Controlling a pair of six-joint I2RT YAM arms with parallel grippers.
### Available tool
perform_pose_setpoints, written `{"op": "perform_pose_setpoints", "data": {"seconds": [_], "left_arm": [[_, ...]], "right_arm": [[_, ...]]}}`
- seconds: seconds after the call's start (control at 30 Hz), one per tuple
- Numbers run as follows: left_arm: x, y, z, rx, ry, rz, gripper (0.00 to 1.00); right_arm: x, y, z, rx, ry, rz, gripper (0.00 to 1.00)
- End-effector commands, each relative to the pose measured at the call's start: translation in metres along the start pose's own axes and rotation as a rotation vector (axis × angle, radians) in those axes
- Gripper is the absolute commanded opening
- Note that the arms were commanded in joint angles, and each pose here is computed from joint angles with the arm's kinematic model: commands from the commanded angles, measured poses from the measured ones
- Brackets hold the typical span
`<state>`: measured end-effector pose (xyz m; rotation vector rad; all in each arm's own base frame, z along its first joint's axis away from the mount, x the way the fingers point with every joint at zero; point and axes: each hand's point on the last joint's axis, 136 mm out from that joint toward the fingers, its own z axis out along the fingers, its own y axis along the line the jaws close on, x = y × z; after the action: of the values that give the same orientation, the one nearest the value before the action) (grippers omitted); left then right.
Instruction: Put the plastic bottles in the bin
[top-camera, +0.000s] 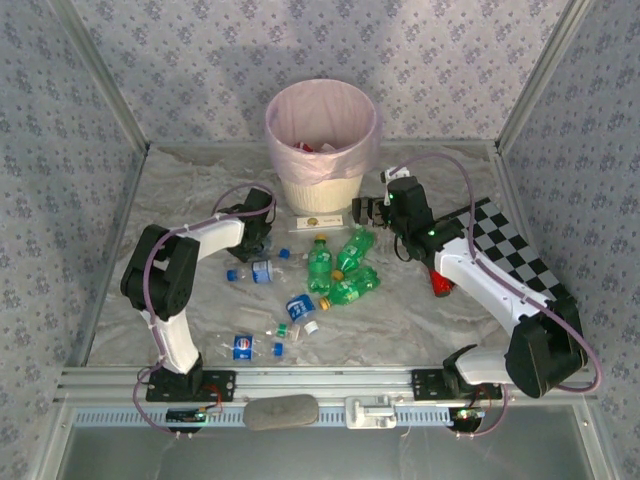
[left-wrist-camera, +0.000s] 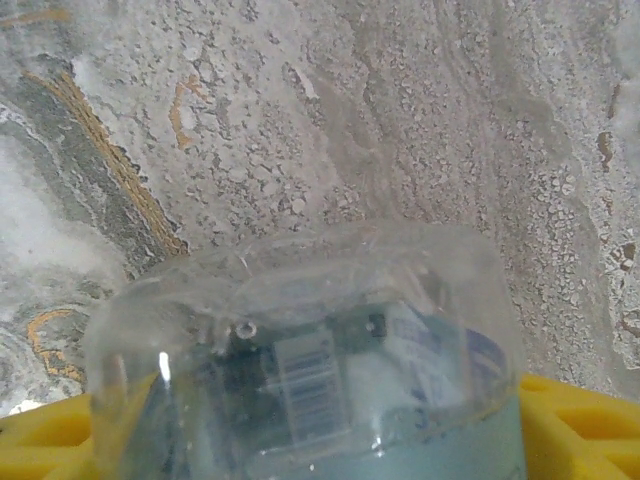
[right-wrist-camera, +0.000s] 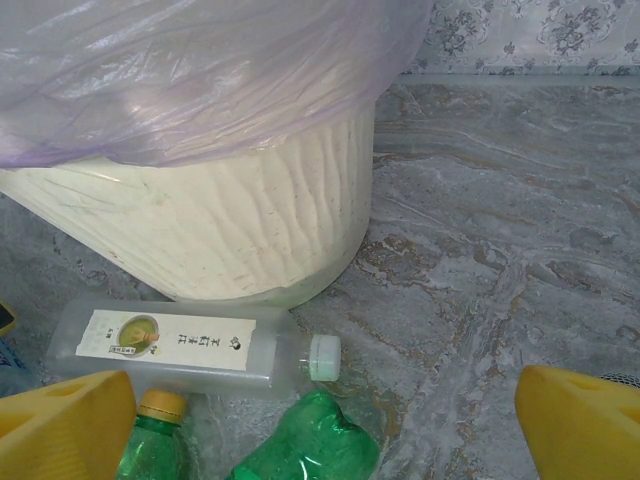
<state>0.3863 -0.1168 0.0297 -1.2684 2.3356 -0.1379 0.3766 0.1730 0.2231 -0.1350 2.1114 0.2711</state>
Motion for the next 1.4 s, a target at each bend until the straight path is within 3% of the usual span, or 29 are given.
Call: {"op": "perform_pose_setpoints", "data": {"seconds": [0.0, 0.2, 0.43, 0.63, 1.03, 1.37], "left_arm": [[0.001, 0.000, 0.013, 0.000, 0.016, -0.050, 0.68], [-0.011, 0.000, 0.007, 0.015, -0.021, -0.082, 0.60], [-0.030, -0.002, -0.005, 0.036, -0.064, -0.104, 0.59], [-0.066, -0.005, -0.033, 0.094, -0.148, -0.126, 0.59], [-0.148, -0.034, -0.148, 0.292, -0.469, -0.032, 0.59], [-0.182, -0.116, -0.259, 0.651, -0.583, 0.204, 0.58]], "right_arm": [[-0.004, -0.004, -0.004, 0.006, -0.016, 0.027, 0.99], [-0.004, -0.003, -0.004, 0.000, -0.013, 0.033, 0.99], [-0.004, -0.001, -0.004, -0.006, -0.011, 0.035, 0.99], [-0.006, -0.001, -0.004, -0.008, -0.017, 0.039, 0.99], [0.000, 0.002, 0.005, -0.026, -0.001, 0.047, 0.99], [0.015, 0.000, 0.007, -0.028, 0.024, 0.072, 0.99]]}}
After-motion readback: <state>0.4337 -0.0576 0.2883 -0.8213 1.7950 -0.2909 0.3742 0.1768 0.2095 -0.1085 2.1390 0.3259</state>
